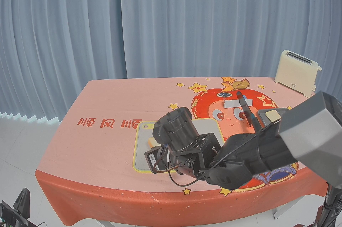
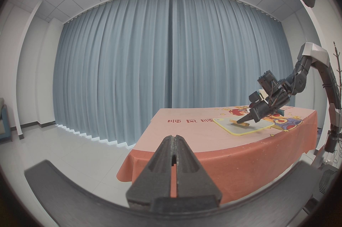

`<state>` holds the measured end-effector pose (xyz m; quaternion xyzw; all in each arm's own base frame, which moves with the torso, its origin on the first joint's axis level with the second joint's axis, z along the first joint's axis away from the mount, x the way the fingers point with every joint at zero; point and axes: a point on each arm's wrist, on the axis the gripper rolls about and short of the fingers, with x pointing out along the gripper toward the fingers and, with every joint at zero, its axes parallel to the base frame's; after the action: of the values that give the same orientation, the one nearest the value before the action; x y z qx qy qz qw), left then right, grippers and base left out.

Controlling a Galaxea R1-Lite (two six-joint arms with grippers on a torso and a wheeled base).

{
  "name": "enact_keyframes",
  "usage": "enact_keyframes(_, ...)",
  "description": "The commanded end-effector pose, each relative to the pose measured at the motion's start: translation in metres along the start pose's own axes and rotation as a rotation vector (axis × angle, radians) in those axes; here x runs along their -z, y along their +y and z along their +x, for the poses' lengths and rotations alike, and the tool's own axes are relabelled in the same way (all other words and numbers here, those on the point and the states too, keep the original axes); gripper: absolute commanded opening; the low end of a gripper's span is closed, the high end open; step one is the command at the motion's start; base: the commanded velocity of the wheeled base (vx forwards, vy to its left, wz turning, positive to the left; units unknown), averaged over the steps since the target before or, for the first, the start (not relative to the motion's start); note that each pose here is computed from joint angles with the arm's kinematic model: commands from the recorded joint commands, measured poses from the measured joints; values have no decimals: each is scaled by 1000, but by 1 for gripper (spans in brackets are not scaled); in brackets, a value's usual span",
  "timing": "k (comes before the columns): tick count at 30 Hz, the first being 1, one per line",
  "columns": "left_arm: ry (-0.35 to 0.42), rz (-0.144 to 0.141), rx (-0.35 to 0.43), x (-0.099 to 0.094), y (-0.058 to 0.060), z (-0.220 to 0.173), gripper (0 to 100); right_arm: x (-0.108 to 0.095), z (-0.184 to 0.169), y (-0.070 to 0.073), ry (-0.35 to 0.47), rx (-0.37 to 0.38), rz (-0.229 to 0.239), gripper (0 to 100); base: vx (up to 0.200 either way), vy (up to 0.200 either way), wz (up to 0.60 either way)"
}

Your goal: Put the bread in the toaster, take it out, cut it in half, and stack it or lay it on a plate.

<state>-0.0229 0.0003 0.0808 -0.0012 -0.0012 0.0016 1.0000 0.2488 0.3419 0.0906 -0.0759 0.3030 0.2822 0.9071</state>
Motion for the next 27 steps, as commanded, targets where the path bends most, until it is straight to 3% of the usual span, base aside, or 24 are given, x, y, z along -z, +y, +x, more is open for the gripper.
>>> enact_keyframes(1, 13, -1, 0, 5, 0, 1, 0, -19, -21, -3, -65, -12, 20, 0, 0, 0, 0)
enact_keyframes(6, 13, 1, 0, 5, 0, 1, 0, -33, -38, -9, -113, -13, 40, 0, 0, 0, 0)
enact_keyframes(14, 13, -1, 0, 5, 0, 1, 0, -58, -88, -44, -217, 15, 103, 0, 0, 0, 0)
enact_keyframes(18, 13, -1, -5, 5, 0, 1, 0, -54, -112, -62, -231, 31, 125, 0, 0, 0, 0)
enact_keyframes(21, 15, 1, -6, 5, 0, 1, 0, -46, -121, -67, -223, 37, 132, 0, 0, 0, 0)
enact_keyframes(27, 15, -1, -8, 5, 0, 1, 0, -27, -154, -77, -220, 47, 161, 0, 0, -200, 0)
